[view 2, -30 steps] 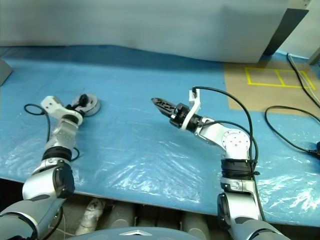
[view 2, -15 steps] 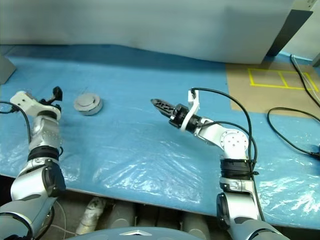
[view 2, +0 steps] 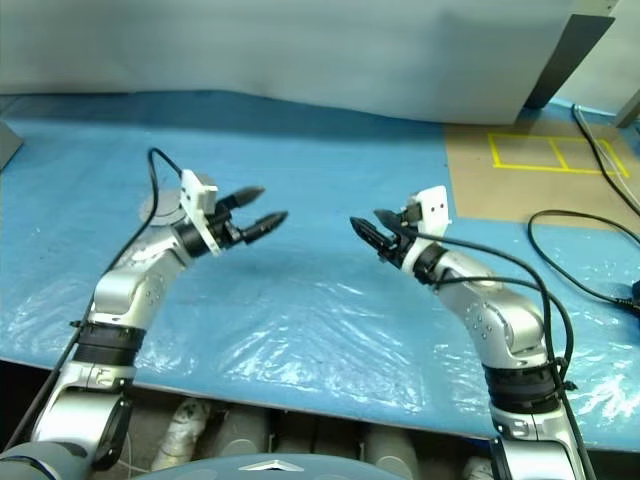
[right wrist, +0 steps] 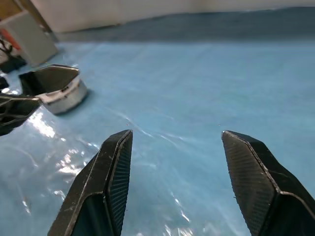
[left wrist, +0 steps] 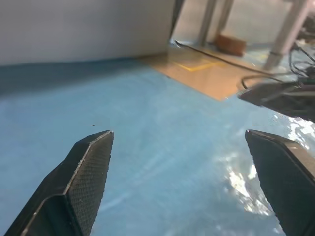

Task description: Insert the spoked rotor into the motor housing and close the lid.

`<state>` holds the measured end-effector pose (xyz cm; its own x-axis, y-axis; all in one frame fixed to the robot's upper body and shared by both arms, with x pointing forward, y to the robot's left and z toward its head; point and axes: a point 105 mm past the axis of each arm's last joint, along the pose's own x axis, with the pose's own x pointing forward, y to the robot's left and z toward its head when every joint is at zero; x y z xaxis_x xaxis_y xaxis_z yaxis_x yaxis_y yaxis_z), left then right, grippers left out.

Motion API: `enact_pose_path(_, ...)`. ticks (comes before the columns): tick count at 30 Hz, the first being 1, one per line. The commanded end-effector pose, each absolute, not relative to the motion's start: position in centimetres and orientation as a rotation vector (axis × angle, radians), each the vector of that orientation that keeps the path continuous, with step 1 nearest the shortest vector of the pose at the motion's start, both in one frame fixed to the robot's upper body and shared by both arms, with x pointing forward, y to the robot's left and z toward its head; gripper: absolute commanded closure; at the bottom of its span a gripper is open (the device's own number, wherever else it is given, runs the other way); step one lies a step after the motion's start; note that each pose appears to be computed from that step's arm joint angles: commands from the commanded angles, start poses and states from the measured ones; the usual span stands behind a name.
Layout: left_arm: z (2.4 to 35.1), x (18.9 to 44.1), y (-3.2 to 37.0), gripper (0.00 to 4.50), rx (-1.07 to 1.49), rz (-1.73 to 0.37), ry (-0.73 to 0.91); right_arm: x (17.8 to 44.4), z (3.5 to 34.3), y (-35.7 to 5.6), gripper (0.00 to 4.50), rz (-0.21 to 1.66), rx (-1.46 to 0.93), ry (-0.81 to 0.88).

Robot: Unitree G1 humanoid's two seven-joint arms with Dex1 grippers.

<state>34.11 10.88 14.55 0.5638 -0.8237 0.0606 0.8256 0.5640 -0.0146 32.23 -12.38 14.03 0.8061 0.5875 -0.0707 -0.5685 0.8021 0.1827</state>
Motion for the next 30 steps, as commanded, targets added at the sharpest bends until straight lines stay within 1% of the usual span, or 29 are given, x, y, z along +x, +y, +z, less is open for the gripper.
enact_pose_path(1, 15.4, 33.6, 10.4, 0.02, 0.002, -0.997, -0.079, 32.7, 15.3, -13.9, 1.51, 0.513, 0.145, 0.051)
enact_pose_path(3, 15.1, 33.8, 10.5, 0.02, -0.005, -0.983, -0.069, 33.0, 15.1, -14.5, 1.51, 0.478, 0.145, 0.055)
enact_pose_path(8, 15.0, 33.9, 10.5, 0.02, -0.016, -0.985, -0.052, 33.3, 15.0, -14.2, 1.51, 0.469, 0.128, 0.055)
enact_pose_path(15, 14.7, 34.2, 10.8, 0.02, -0.011, -0.963, -0.031, 33.4, 14.9, -12.9, 1.51, 0.497, 0.125, 0.05)
enact_pose_path(21, 14.4, 34.3, 11.0, 0.02, 0.006, -0.938, -0.028, 33.8, 14.1, -12.7, 1.51, 0.48, 0.095, 0.066)
enact_pose_path(30, 14.3, 34.4, 11.5, 0.02, 0.012, -0.888, -0.042, 34.0, 14.2, -11.7, 1.51, 0.526, 0.089, 0.063)
